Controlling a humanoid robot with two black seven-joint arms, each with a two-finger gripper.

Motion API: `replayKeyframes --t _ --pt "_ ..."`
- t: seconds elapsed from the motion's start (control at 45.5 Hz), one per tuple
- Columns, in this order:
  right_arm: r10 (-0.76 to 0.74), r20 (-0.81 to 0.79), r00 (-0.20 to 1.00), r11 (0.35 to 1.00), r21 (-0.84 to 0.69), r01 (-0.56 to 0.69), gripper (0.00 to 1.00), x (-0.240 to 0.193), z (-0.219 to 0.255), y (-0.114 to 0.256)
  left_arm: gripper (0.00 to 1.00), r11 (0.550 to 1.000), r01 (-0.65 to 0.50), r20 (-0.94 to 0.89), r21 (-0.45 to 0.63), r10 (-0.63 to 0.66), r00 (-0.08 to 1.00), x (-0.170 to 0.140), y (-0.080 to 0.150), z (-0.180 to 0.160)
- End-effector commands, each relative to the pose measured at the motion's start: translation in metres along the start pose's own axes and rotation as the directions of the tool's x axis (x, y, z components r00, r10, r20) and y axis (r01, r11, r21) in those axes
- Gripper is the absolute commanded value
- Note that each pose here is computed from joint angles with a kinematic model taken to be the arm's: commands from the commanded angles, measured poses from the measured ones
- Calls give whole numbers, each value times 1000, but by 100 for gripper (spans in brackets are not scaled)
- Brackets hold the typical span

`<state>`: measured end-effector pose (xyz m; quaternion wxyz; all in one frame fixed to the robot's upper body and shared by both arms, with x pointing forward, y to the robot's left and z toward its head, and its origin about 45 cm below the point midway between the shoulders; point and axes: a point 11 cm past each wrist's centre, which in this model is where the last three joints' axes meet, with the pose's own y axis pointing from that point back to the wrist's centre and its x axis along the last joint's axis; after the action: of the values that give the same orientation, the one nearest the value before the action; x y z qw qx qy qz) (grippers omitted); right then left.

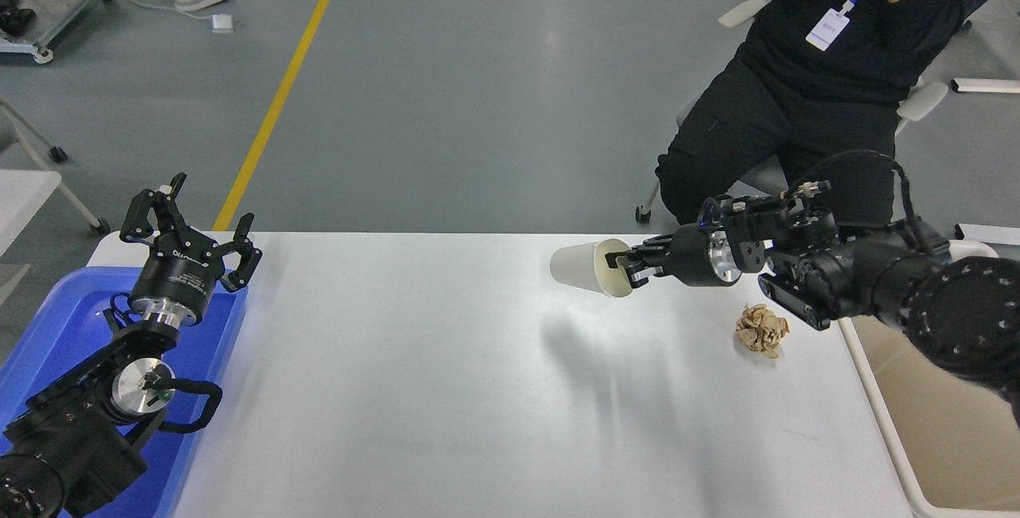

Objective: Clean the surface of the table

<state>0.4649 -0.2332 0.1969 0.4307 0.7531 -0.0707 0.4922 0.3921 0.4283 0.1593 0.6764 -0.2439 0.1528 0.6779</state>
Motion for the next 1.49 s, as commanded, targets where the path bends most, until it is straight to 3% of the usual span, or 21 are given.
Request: replayKeyframes --t 0.0,0.374,0.659,0.857,1.209,1.473 --pt "71 63 996 996 -62 -67 0 13 41 59 100 1000 0 1 0 0 1000 0 0 0" --pt "257 197 946 949 -234 -209 0 36 102 169 100 1000 0 -1 -1 0 1000 0 0 0" --pt "408 294 865 819 -536 -204 0 -22 171 261 100 1000 0 1 0 0 1000 0 0 0" --pt "478 322 817 715 -683 -149 0 -68 193 317 100 1000 0 1 0 0 1000 0 0 0" --pt "526 341 779 527 -850 17 0 -127 206 360 100 1000 0 1 0 0 1000 0 0 0" --pt "541 386 747 454 -882 127 0 -167 205 347 100 1000 0 -1 0 0 1000 0 0 0"
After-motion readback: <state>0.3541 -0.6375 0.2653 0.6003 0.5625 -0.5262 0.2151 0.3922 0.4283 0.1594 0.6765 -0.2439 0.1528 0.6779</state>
